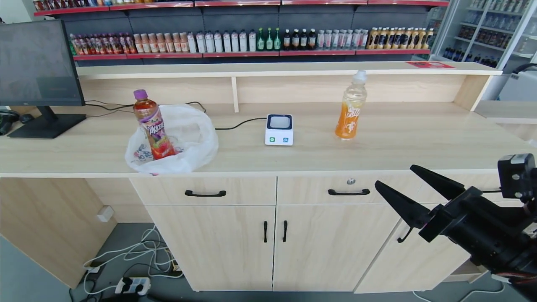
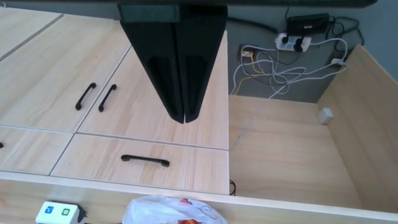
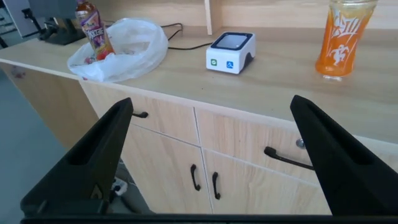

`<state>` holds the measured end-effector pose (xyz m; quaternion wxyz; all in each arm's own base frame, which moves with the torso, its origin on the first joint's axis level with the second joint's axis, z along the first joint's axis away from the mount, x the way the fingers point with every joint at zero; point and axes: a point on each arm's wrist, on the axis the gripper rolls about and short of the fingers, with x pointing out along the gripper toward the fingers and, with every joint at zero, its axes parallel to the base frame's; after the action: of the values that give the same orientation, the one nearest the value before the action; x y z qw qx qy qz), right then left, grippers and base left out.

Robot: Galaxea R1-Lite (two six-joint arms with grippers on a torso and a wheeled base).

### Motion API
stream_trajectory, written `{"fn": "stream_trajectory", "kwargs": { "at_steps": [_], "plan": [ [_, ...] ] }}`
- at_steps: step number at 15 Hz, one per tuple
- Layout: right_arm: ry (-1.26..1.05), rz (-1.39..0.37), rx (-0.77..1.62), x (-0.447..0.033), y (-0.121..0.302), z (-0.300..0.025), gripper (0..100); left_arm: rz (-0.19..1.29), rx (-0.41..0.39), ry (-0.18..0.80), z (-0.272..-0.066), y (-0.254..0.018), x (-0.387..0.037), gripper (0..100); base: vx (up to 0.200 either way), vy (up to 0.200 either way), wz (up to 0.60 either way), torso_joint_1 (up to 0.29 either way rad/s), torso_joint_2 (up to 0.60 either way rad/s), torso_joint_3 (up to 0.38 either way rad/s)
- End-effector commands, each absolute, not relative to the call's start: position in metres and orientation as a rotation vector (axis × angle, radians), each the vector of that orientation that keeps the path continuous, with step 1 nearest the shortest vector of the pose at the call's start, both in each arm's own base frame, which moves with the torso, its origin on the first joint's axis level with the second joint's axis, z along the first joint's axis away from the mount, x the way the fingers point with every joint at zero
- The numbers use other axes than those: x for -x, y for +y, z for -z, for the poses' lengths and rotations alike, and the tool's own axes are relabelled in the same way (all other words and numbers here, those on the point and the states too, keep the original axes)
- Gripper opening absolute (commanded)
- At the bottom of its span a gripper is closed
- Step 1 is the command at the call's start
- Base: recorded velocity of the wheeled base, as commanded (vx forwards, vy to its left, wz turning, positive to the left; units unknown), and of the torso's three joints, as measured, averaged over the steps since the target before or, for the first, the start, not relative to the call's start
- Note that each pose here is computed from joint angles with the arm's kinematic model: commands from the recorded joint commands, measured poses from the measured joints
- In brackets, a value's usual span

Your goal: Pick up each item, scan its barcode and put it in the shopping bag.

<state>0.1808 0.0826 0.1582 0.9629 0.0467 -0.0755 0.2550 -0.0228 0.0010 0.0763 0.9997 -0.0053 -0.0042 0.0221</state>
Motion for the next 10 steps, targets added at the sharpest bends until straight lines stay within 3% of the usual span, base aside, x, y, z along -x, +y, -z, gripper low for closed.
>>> {"fn": "stream_trajectory", "kwargs": {
  "at_steps": [1, 3, 9, 10],
  "plan": [
    [-0.140, -0.510, -0.093, -0.184, 0.083, -0.155, 100, -0.044, 0.011, -0.008, -0.076, 0.001, 0.023, 0, 0.000, -0.200, 0.00, 0.002, 0.00, -0.002],
    [-0.146, -0.490, -0.089, -0.189, 0.080, -0.156, 100, -0.043, 0.011, -0.009, -0.076, 0.001, 0.023, 0, 0.200, -0.200, 0.00, 0.002, 0.00, 0.005],
    [-0.154, -0.484, -0.084, -0.203, 0.083, -0.157, 100, -0.043, 0.011, -0.008, -0.076, 0.001, 0.023, 0, 0.200, 0.000, 0.00, 0.002, 0.00, 0.002],
    [-0.158, -0.483, -0.086, -0.207, 0.084, -0.158, 100, -0.044, 0.011, -0.008, -0.076, 0.001, 0.023, 0, 0.000, 0.000, 0.00, 0.000, 0.00, 0.000]
  ]
}}
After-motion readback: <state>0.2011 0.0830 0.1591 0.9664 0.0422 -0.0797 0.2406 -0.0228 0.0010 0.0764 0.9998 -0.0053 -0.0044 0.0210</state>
